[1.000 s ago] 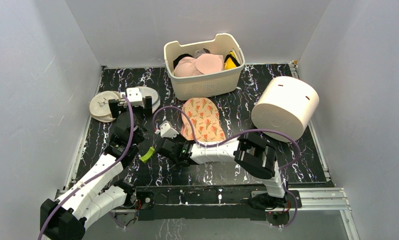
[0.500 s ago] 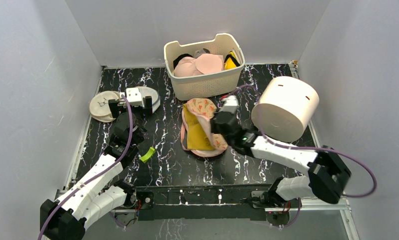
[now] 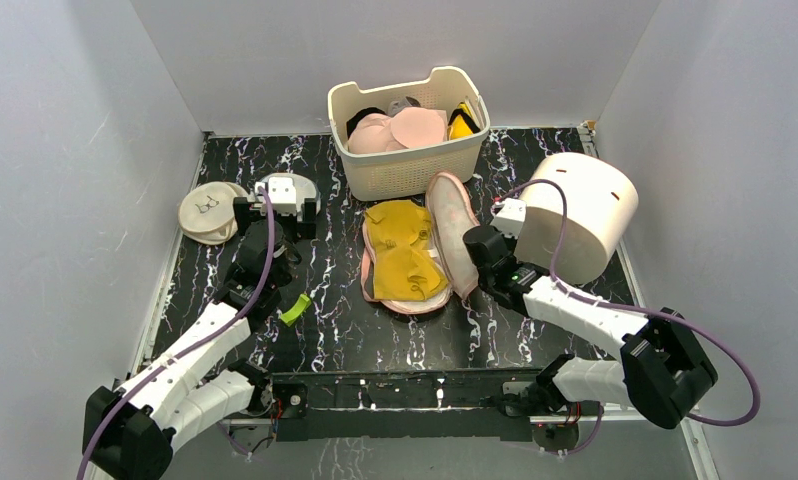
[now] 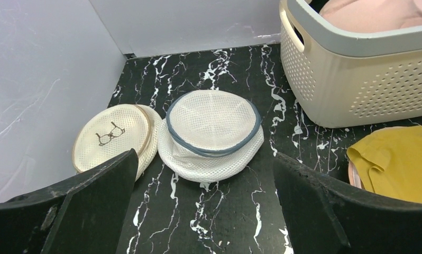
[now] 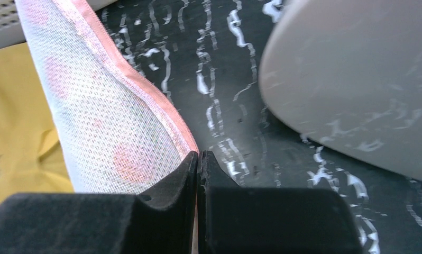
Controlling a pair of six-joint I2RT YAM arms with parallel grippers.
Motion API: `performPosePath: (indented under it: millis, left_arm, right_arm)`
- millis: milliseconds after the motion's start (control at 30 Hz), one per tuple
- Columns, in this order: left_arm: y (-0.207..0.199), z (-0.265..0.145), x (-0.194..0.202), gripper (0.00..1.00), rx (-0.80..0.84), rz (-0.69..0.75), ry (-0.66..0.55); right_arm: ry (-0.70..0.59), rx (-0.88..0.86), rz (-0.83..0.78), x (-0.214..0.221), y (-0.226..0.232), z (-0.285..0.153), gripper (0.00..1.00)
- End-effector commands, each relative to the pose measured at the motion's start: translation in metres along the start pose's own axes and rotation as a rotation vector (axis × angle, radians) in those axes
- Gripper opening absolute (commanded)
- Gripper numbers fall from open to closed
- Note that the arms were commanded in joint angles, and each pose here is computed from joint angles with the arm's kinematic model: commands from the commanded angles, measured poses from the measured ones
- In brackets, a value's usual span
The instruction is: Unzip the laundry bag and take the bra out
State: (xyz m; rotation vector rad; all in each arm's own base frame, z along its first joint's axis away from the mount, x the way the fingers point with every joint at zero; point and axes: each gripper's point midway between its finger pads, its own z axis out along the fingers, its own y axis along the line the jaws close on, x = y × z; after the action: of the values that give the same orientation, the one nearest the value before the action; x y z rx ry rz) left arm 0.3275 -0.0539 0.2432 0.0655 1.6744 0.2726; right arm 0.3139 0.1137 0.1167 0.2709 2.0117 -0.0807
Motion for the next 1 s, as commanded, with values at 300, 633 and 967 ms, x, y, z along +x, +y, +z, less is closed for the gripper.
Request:
performPosePath:
  millis: [300,633,967]
  left_arm:
    - [-0.006,0.002,-0.015,0.98,0.038,-0.036,-0.021]
    - [-0.016,0.004,-0.012,0.98,0.081,-0.034,-0.004]
    - [-0.066,0.01,0.006,0.98,0.306,0.0,0.082]
  right_arm:
    - [-0.077,0.045,-0.11,-0.035,-0.023,-0.001,0.1]
    - [0.015,-0.446,-0.133,-0.051,0.065,-0.034,0.43]
    - [0.318,-0.829,-0.159,0.017,0.148,-0.039,0.72]
